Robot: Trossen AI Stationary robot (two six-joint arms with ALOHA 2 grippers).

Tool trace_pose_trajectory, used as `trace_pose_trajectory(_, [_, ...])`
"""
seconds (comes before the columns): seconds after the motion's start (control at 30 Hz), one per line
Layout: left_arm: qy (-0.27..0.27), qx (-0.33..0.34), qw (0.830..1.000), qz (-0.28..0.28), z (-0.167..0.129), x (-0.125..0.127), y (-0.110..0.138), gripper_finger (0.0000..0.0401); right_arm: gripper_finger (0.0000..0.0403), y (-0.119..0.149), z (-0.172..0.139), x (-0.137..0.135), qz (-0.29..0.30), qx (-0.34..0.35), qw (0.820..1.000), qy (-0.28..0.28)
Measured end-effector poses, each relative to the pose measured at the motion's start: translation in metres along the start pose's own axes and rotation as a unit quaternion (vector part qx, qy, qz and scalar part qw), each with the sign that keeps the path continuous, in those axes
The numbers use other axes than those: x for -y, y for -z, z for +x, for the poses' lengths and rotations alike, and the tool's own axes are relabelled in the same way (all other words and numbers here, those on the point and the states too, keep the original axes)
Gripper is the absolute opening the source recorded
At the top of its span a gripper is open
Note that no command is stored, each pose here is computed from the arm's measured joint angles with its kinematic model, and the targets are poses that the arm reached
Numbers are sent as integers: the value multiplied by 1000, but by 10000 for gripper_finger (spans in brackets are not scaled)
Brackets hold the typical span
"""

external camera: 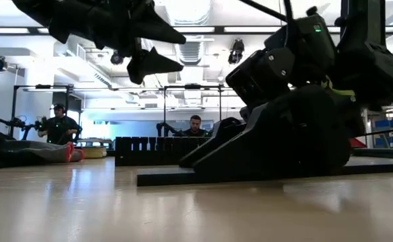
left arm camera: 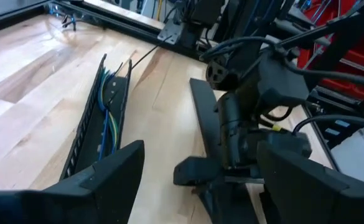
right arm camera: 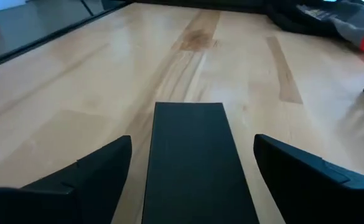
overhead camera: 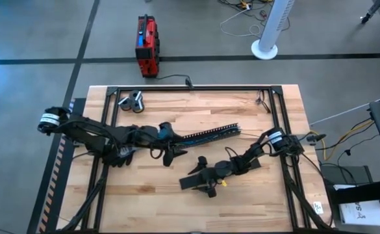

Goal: Ziptie cables
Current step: Close the black cable duct

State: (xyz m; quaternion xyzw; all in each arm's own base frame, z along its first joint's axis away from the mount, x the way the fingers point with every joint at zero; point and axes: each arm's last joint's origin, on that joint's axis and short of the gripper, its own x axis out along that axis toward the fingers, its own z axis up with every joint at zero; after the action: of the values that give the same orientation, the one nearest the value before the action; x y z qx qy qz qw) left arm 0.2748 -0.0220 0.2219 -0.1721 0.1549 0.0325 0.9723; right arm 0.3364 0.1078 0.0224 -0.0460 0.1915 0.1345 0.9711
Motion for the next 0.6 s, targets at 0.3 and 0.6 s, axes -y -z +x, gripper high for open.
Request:
trace_pose_trajectory(0.3, [6,17,1000,0,1,4,-10,296,307,-2,-5,5,17,-70,997,-24])
trace_pose_trajectory(0.6, [-3,22,1000,0,1,4,-12,296,269,2,-5,6,5,-83,996,-10])
